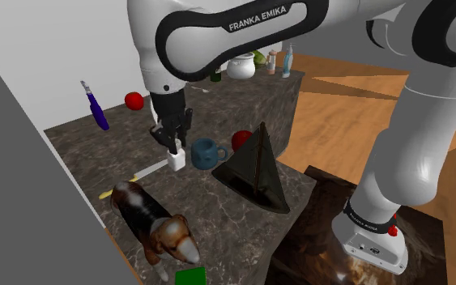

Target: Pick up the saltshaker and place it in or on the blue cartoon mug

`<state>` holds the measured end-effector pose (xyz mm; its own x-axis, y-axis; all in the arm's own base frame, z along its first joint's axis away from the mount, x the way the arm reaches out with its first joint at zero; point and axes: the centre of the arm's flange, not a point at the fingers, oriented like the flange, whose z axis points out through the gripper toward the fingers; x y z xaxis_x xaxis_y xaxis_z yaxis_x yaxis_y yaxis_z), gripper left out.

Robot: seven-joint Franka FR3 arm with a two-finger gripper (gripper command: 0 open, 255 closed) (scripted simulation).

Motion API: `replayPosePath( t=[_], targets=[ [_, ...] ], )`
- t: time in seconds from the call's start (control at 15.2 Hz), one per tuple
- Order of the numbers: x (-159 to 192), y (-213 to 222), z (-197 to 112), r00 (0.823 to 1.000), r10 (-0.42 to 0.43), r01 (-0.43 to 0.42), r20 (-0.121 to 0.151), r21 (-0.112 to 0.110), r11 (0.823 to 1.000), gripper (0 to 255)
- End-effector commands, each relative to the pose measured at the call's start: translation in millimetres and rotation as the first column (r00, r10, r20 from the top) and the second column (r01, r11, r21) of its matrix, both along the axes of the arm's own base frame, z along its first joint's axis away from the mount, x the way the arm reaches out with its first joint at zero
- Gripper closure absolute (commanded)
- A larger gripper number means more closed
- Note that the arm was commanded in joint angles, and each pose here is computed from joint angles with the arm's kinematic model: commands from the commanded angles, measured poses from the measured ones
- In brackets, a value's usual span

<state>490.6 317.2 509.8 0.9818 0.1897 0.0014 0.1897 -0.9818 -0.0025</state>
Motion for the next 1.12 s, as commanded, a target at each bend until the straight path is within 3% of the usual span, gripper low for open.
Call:
replayPosePath(
  t=[0.0, 0.26, 1.06],
  targets=[
    [1, 0, 10, 1.000, 0.000, 0.000, 0.000, 0.000, 1.000, 255],
    [1, 0, 29, 1.000, 0.000, 0.000, 0.000, 0.000, 1.000, 255],
    [43, -149, 63, 1.000, 0.000, 0.000, 0.000, 0.000, 1.000, 255]
  ],
)
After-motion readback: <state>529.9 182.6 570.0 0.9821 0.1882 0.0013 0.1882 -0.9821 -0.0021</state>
